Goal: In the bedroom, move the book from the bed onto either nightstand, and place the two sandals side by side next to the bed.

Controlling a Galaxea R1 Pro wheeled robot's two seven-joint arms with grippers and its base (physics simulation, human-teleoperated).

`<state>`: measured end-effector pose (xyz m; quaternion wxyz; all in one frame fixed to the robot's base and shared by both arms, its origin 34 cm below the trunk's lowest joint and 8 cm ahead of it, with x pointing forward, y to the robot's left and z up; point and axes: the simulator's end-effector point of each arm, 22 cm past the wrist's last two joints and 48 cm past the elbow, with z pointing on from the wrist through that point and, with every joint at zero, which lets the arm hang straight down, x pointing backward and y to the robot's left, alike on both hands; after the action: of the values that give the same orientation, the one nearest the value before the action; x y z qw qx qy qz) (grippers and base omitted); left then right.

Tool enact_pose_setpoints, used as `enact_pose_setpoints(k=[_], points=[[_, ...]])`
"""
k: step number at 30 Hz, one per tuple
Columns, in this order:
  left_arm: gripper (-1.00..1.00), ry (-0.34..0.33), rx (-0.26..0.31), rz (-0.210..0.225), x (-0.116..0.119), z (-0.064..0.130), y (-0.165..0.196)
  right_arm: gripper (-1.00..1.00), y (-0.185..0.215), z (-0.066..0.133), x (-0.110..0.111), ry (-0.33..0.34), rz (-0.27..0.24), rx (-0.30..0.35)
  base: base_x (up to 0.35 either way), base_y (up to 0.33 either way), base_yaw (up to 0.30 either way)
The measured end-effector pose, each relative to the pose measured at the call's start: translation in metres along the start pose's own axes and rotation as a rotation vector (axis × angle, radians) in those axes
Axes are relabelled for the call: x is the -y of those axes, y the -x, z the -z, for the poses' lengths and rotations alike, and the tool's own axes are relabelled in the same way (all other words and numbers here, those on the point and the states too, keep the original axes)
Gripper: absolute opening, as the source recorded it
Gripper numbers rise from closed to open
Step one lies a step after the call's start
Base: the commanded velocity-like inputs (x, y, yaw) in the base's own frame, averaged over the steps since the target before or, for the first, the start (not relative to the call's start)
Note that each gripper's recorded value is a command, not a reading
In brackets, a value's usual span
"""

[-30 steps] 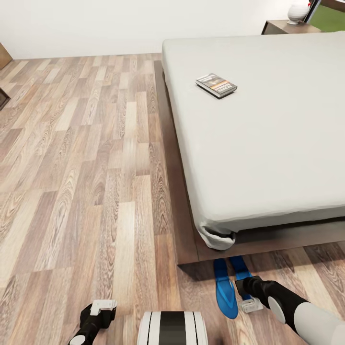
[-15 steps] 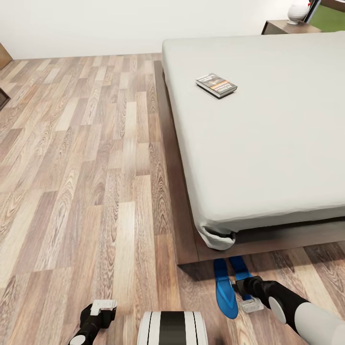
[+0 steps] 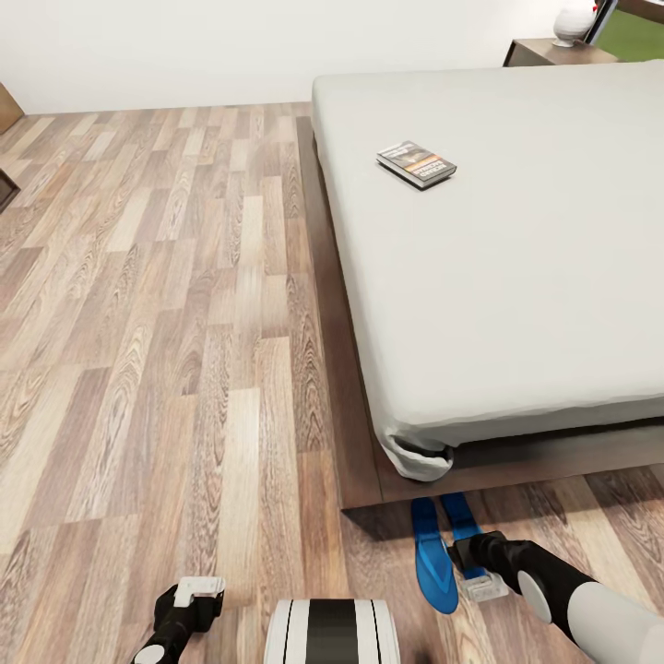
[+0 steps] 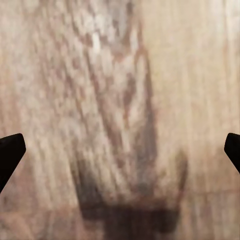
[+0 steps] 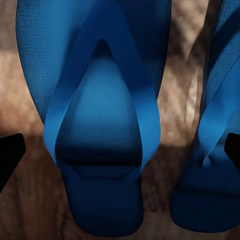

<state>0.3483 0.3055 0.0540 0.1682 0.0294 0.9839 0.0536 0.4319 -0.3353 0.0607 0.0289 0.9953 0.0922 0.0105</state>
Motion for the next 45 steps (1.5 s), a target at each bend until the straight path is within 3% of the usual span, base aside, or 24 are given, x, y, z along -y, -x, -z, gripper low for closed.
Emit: enact_pose_setpoints(k=[45], points=[[1.0, 0.0, 0.027, 0.004, 0.001, 0.004, 0.014, 1.0, -0.011, 0.01, -0.004, 0.007, 0.001, -0.026, 0.0, 0.0, 0.0]])
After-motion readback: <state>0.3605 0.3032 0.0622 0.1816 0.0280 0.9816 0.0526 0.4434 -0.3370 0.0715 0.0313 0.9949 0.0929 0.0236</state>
